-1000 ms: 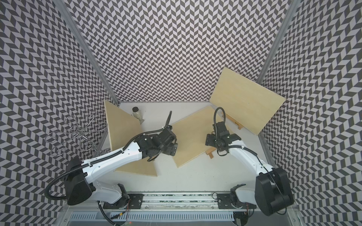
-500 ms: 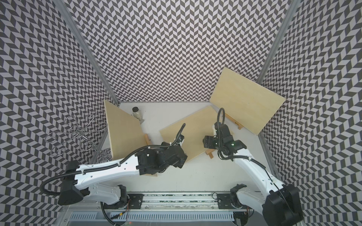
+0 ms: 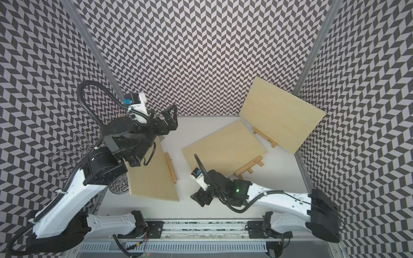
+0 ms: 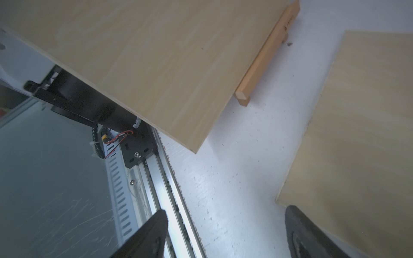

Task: Assemble the easel
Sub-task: Move the easel to the center of the board.

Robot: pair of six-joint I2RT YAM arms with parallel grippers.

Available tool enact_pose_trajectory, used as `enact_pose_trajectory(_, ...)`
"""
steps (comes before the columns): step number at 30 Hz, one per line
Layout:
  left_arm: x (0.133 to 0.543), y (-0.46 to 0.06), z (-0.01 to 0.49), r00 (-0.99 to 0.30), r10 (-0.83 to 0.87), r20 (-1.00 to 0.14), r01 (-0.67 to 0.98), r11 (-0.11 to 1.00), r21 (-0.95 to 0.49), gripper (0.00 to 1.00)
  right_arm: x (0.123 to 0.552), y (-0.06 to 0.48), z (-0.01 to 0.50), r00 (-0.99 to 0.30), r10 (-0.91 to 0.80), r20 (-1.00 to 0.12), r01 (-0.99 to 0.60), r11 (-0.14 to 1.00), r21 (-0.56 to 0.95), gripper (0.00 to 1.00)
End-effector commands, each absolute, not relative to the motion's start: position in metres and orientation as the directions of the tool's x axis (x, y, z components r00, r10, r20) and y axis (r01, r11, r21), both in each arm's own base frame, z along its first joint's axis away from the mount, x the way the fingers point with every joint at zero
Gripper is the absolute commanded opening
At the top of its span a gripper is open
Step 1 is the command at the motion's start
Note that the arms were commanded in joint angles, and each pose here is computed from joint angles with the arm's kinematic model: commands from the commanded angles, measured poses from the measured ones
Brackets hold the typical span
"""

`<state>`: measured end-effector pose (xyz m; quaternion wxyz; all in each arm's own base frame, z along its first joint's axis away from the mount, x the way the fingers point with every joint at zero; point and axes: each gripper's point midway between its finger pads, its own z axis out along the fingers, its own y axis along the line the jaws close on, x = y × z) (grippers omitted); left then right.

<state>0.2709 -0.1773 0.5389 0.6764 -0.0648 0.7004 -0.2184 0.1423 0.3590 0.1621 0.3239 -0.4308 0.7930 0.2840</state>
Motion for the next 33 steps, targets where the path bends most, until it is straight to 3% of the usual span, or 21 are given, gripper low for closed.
enact_pose_trajectory(1, 0.274, -0.168, 0.549, -0.05, -0.345, -0.937, 0.163, 0.923, -0.348, 0.99, 0.169, 0.394, 0.186, -0.28, -0.463, -0.841, -0.885, 0.464, 0.039, 0.83)
enact_pose_trajectory(6, 0.269, -0.164, 0.557, -0.038, -0.357, -0.933, 0.179, 0.916, -0.358, 0.99, 0.21, 0.416, 0.176, -0.385, -0.377, -0.843, -0.843, 0.515, 0.155, 0.82)
enact_pose_trajectory(11, 0.271, -0.175, 0.541, -0.076, -0.332, -0.94, 0.207, 0.917, -0.341, 0.99, 0.25, 0.438, 0.134, -0.542, -0.449, -0.711, -0.81, 0.505, 0.298, 0.73)
enact_pose_trajectory(17, 0.278, -0.187, 0.525, -0.107, -0.272, -0.956, 0.21, 0.934, -0.289, 0.99, 0.275, 0.471, 0.089, -0.626, -0.523, -0.578, -0.779, 0.457, 0.429, 0.63)
enact_pose_trajectory(24, 0.299, -0.19, 0.502, -0.17, -0.215, -0.962, 0.167, 0.956, -0.243, 0.99, 0.289, 0.49, 0.08, -0.675, -0.486, -0.555, -0.735, 0.377, 0.564, 0.6)
enact_pose_trajectory(33, 0.314, -0.198, 0.478, -0.245, -0.195, -0.95, 0.171, 0.956, -0.24, 0.99, 0.287, 0.501, 0.078, -0.67, -0.483, -0.563, -0.733, 0.31, 0.606, 0.54)
